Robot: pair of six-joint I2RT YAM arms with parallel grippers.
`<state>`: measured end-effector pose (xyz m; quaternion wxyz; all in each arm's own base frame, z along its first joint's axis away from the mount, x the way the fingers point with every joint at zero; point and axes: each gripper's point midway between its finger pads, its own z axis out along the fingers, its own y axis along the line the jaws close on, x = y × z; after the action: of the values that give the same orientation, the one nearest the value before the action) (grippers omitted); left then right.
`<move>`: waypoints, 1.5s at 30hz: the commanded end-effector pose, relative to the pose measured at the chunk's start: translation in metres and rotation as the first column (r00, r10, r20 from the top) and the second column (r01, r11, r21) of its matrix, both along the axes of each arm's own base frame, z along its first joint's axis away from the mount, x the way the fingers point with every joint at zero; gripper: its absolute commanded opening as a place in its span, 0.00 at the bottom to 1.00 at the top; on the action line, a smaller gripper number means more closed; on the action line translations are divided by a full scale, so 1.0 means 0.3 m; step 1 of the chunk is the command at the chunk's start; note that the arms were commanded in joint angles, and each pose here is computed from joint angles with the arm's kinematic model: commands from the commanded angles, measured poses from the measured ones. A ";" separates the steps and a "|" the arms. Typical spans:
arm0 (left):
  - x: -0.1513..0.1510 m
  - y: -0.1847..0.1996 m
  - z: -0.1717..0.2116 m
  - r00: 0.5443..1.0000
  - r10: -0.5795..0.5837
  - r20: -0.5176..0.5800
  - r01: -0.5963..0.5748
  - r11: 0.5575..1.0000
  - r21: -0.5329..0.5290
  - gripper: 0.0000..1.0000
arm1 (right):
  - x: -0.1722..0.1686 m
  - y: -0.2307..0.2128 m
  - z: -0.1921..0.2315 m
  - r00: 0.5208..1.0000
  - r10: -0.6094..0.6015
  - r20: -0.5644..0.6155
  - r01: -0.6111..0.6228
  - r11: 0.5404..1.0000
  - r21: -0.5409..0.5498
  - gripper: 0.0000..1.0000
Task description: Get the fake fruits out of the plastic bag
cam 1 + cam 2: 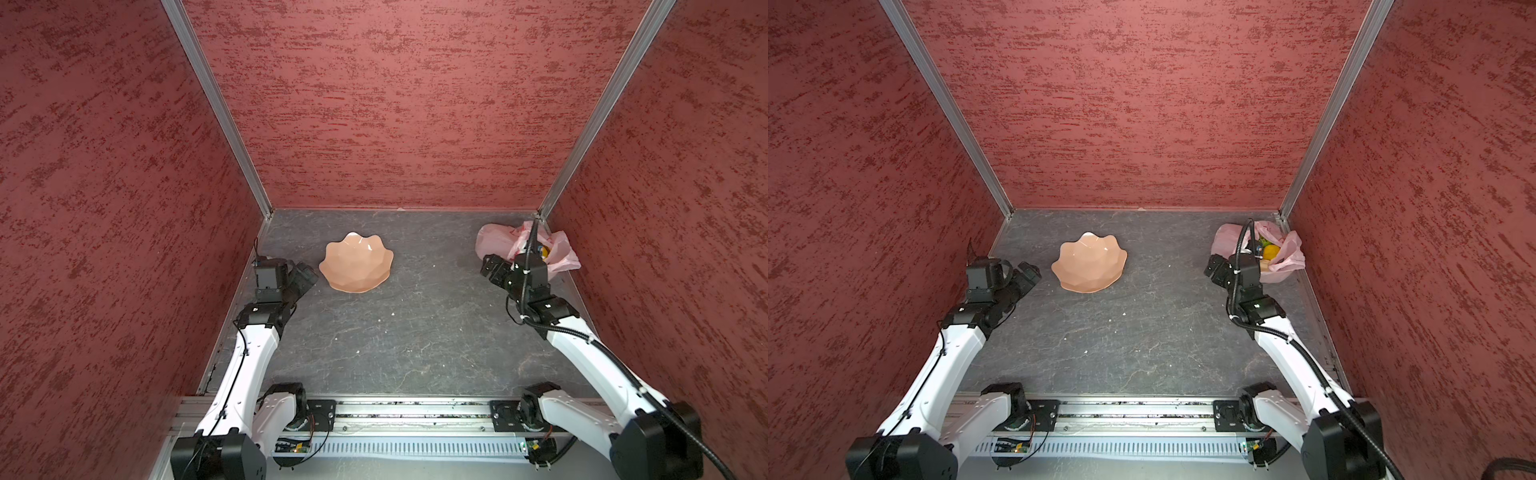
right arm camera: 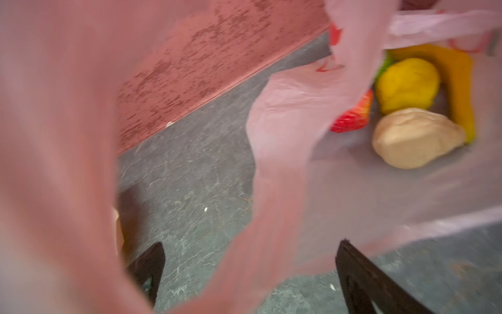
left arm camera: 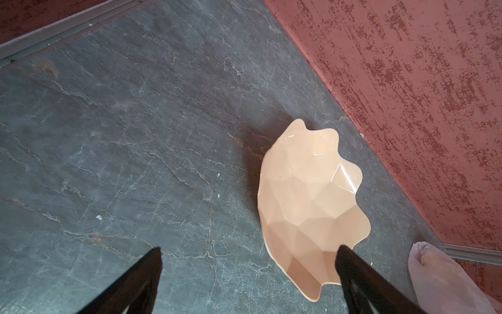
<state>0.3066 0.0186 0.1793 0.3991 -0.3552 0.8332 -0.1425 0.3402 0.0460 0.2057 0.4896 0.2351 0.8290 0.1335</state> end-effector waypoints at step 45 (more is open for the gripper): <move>0.275 -0.329 -0.408 0.879 -0.417 -0.230 0.321 0.875 -0.362 0.33 | 0.031 0.021 0.416 0.984 0.076 -0.163 -0.096 0.988 -0.117 0.99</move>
<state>0.3705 -0.0678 0.0450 0.1491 -0.2887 0.9066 -0.2691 0.3403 0.0466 0.3067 0.3985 0.1883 0.8955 0.0622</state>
